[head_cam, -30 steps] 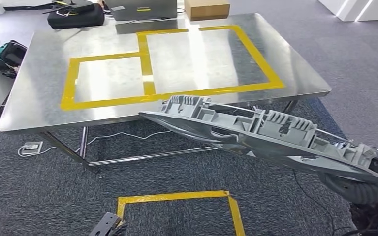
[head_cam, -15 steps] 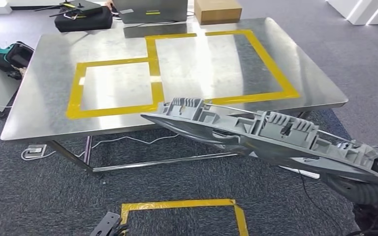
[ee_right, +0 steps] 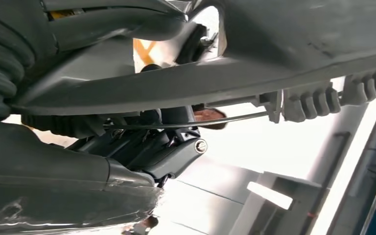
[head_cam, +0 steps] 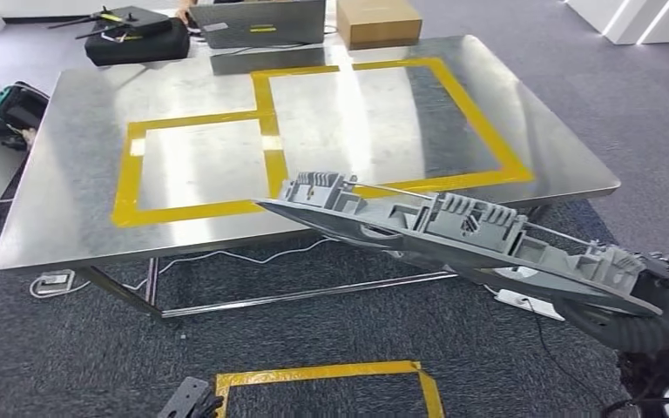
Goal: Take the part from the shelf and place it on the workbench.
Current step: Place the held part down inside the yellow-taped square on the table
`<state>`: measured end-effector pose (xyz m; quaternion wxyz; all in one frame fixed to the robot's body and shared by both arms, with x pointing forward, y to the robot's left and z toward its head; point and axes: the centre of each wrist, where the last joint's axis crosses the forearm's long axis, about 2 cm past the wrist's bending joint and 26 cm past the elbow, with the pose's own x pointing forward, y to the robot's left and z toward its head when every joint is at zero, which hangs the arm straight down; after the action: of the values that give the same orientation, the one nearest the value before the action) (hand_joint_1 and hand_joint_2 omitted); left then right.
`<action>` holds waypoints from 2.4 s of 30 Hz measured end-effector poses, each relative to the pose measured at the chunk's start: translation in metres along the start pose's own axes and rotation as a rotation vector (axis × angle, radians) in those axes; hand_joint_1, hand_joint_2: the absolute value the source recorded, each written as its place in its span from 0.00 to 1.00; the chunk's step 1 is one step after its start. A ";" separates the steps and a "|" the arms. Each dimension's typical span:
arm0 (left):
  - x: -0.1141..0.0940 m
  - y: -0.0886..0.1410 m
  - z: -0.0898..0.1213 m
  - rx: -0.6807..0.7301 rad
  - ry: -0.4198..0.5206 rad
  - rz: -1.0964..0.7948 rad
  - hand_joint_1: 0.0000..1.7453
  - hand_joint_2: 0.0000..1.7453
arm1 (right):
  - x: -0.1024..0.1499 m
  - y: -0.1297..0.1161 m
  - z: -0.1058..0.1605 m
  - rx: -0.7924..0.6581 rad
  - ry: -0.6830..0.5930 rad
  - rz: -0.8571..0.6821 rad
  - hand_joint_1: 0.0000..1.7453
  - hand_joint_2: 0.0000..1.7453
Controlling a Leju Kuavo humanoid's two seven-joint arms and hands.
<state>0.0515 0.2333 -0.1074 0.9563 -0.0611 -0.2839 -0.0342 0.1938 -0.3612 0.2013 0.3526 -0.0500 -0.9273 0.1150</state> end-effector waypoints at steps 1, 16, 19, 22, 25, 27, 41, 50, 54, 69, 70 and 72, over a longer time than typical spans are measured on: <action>0.000 0.000 0.000 0.000 0.000 0.000 0.00 1.00 | 0.000 -0.001 0.000 0.004 0.005 0.019 1.00 1.00; 0.000 0.002 0.000 -0.012 0.012 -0.031 0.00 1.00 | -0.006 -0.078 0.013 0.011 0.150 0.720 1.00 1.00; 0.001 0.004 -0.001 -0.016 0.014 -0.044 0.00 1.00 | -0.006 -0.094 0.012 0.013 0.156 0.783 1.00 1.00; 0.003 0.004 -0.002 -0.018 0.013 -0.052 0.00 1.00 | -0.007 -0.102 0.008 0.018 0.153 0.812 1.00 1.00; 0.003 0.004 -0.001 -0.016 0.016 -0.049 0.00 1.00 | -0.008 -0.108 0.004 0.018 0.144 0.829 1.00 1.00; 0.002 0.005 -0.001 -0.012 0.016 -0.047 0.00 1.00 | -0.008 -0.111 -0.001 0.011 0.127 0.840 1.00 1.00; -0.006 0.030 0.004 0.043 0.018 -0.064 0.00 1.00 | -0.001 -0.125 -0.016 0.117 0.083 1.001 1.00 1.00; -0.004 0.038 0.004 0.056 -0.007 -0.035 0.00 1.00 | -0.005 -0.124 -0.012 0.262 0.157 1.034 1.00 1.00; -0.004 0.030 0.003 0.036 -0.009 -0.026 0.00 1.00 | -0.012 -0.119 -0.008 0.300 0.182 1.013 1.00 1.00; 0.009 0.027 -0.003 -0.003 -0.011 -0.069 0.00 1.00 | -0.036 -0.103 0.012 0.421 0.283 0.913 1.00 1.00; 0.009 0.027 -0.003 -0.009 0.001 -0.079 0.00 1.00 | -0.040 -0.102 0.014 0.444 0.302 0.908 1.00 1.00; 0.009 0.027 -0.003 -0.020 0.022 -0.100 0.00 1.00 | -0.048 -0.102 0.015 0.483 0.331 0.904 1.00 1.00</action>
<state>0.0635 0.2591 -0.1080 0.9558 -0.0561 -0.2757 -0.0856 0.2188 -0.4714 0.1850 0.4108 -0.3792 -0.6924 0.4560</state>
